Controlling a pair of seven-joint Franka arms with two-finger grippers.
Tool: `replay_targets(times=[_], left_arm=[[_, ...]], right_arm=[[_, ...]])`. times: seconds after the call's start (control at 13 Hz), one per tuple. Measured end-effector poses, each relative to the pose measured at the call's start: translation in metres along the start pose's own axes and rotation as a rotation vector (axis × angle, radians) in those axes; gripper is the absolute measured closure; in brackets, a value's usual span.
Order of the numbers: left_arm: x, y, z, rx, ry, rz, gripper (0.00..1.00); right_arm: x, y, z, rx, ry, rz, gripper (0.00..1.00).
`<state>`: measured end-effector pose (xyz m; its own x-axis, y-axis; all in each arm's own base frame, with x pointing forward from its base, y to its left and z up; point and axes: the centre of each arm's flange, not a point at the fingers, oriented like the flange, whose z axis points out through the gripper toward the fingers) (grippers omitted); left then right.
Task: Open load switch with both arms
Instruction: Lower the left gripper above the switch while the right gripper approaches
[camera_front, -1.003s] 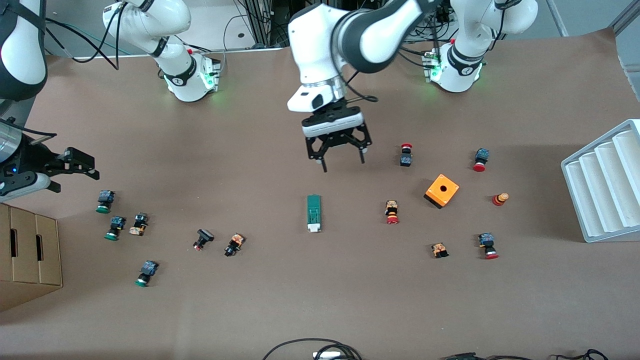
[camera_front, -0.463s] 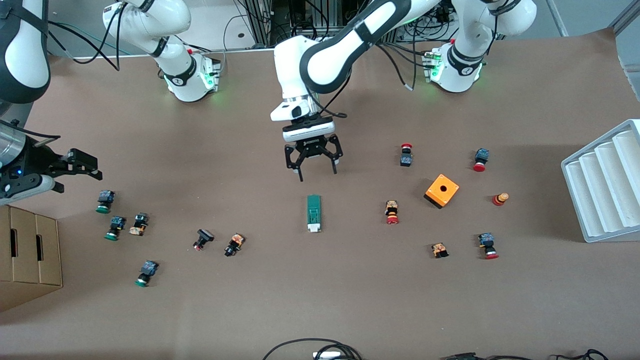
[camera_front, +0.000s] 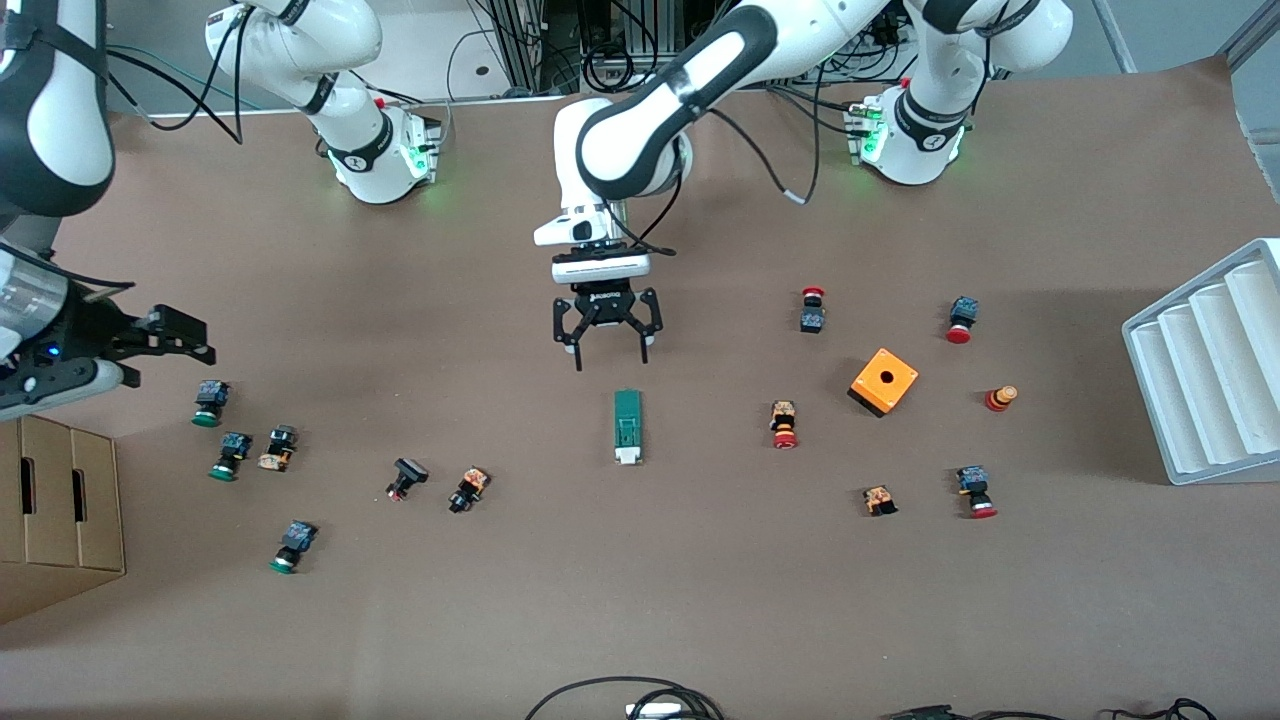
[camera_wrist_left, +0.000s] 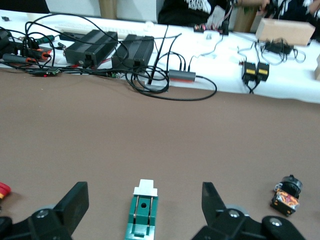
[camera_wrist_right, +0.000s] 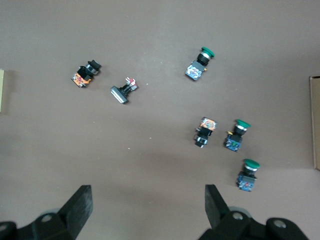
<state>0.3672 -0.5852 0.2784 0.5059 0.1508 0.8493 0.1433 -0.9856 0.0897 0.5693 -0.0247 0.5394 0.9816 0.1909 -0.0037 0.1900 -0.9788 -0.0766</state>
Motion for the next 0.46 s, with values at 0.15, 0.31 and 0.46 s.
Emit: replay_targets(times=[0.15, 0.31, 0.46], left_arm=[[-0.027, 0.002, -0.003, 0.012, 0.06, -0.038, 0.0], [-0.043, 0.002, -0.006, 0.022, 0.103, -0.058, 0.0], [-0.057, -0.001, 0.002, 0.024, 0.144, -0.039, 0.0]], right_arm=[[0.008, -0.026, 0.005, -0.001, -0.009, 0.057, 0.0], [0.017, -0.05, 0.012, -0.004, -0.019, 0.12, 0.0], [0.031, -0.071, 0.022, 0.001, -0.031, 0.206, 0.0]])
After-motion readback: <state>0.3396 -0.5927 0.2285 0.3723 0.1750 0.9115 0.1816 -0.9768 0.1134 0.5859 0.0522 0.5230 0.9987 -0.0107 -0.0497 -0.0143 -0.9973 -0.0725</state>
